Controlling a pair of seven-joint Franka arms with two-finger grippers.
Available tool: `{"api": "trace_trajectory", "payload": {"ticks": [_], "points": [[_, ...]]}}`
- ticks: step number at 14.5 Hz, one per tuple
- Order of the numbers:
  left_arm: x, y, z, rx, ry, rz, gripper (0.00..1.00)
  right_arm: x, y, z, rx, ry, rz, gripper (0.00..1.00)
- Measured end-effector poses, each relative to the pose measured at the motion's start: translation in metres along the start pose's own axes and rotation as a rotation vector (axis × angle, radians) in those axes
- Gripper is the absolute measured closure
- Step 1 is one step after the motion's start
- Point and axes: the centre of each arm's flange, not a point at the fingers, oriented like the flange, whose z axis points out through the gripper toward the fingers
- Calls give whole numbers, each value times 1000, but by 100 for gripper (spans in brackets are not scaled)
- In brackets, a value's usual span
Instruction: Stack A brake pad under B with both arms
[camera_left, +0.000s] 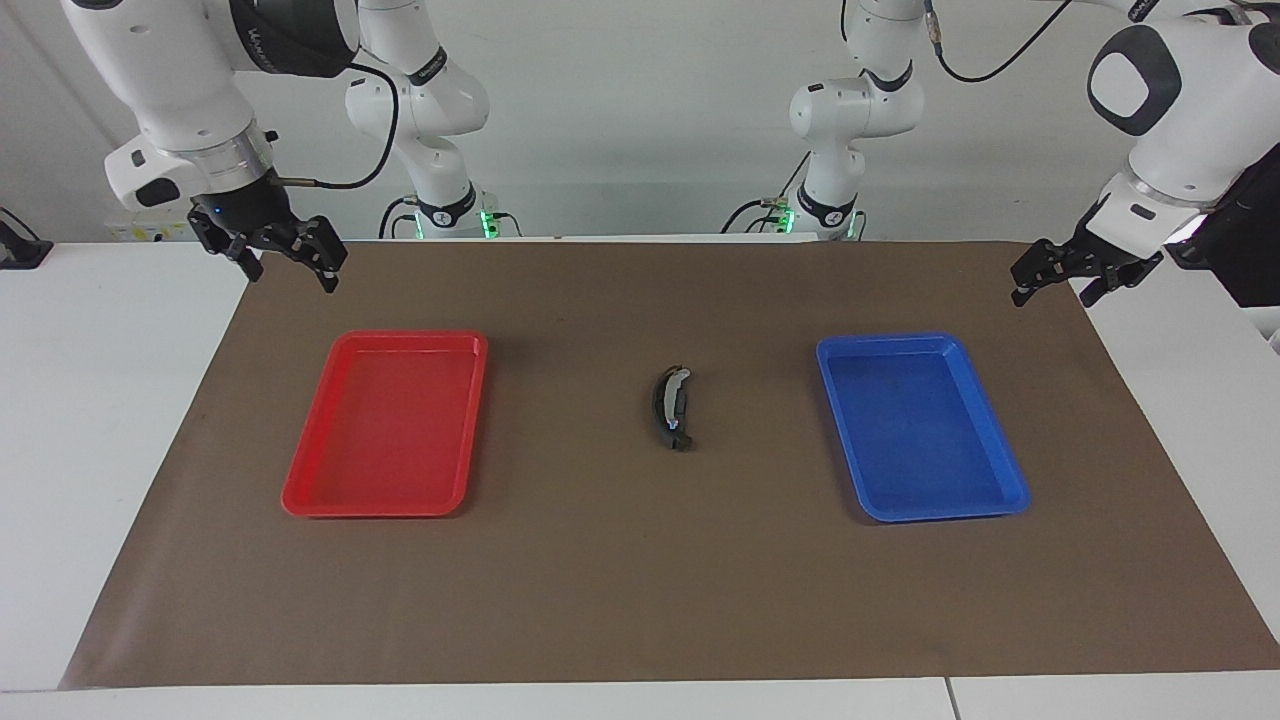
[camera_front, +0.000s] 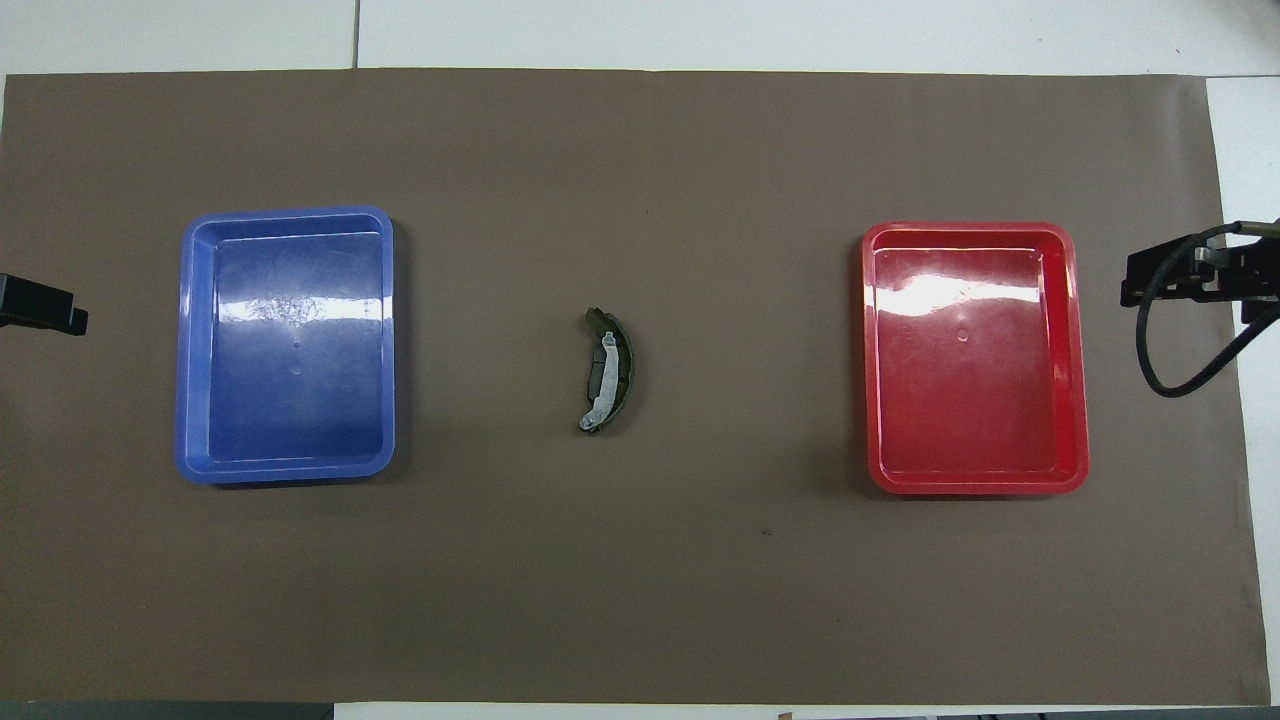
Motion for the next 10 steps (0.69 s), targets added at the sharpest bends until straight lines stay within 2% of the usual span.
{"api": "trace_trajectory", "payload": {"ticks": [7,10], "points": [[0,0,0,0,0,0,1,-4,-6,-10,-1,-5,-19,0],[0,0,0,0,0,0,1,-6,-5,-13,-3,-17,-111,0]]}}
